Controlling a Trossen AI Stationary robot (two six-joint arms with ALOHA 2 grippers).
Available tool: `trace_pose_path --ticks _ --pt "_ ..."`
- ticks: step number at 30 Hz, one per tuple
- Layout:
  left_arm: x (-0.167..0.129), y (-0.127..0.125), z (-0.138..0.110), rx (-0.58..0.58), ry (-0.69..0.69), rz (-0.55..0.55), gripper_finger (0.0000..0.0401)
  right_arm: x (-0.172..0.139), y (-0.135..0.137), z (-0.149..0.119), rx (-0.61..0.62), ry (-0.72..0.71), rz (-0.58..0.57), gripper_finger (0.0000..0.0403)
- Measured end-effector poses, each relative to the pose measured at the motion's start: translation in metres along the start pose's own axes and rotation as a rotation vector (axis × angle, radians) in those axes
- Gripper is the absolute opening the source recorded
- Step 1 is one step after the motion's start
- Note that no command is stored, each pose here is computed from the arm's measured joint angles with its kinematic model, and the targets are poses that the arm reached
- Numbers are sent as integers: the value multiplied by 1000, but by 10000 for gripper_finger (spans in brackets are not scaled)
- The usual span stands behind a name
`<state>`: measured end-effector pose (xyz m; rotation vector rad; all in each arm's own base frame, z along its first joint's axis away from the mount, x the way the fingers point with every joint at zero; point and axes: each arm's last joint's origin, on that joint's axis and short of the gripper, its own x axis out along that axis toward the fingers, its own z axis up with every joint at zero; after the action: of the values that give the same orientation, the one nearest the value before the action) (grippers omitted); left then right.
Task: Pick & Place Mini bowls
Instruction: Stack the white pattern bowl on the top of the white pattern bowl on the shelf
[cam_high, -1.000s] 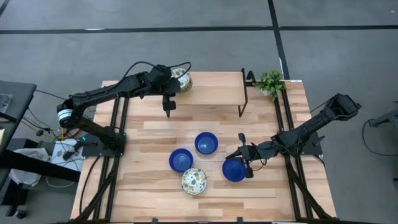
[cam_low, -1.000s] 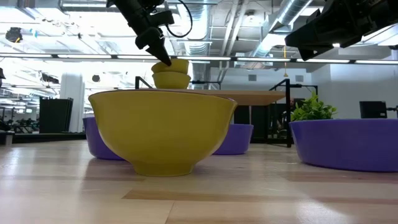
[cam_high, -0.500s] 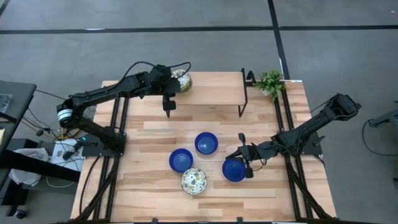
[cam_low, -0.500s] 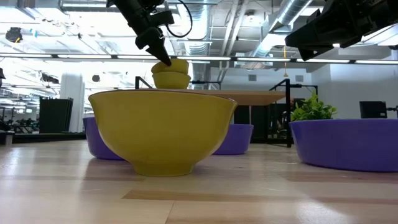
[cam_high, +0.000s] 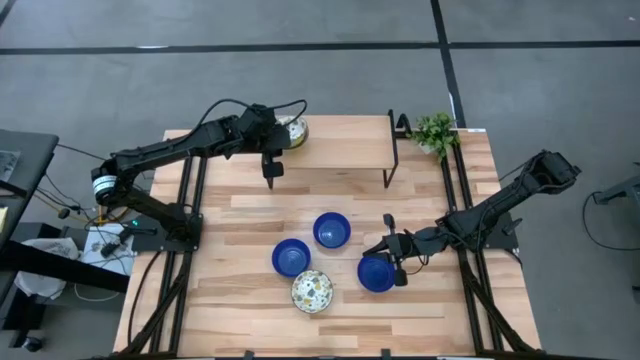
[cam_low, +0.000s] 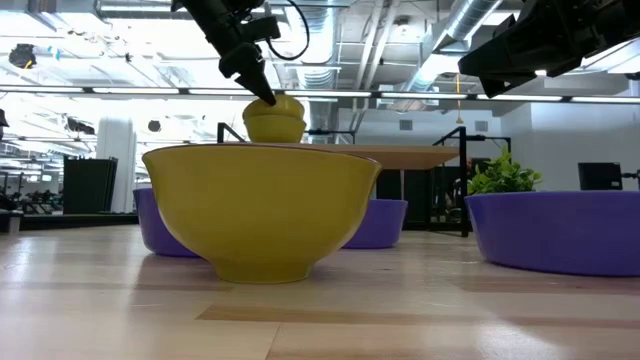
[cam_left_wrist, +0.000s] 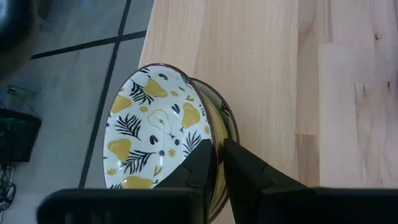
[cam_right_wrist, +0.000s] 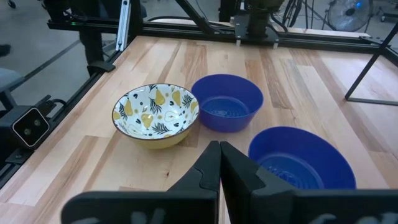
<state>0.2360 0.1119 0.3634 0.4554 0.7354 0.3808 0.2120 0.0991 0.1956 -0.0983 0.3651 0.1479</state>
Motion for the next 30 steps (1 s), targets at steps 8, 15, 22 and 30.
trace_pose_path --ticks 8,15,22,30 --pt "0 0 0 0 1 1 68 0 0 0 1 0 0 0" --pt "0 0 0 -8 0 2 101 0 0 0 1 0 0 0" --pt "0 0 0 -8 0 2 129 0 0 0 1 0 0 0" --pt "0 0 0 -8 -2 2 141 0 0 0 0 0 0 0"
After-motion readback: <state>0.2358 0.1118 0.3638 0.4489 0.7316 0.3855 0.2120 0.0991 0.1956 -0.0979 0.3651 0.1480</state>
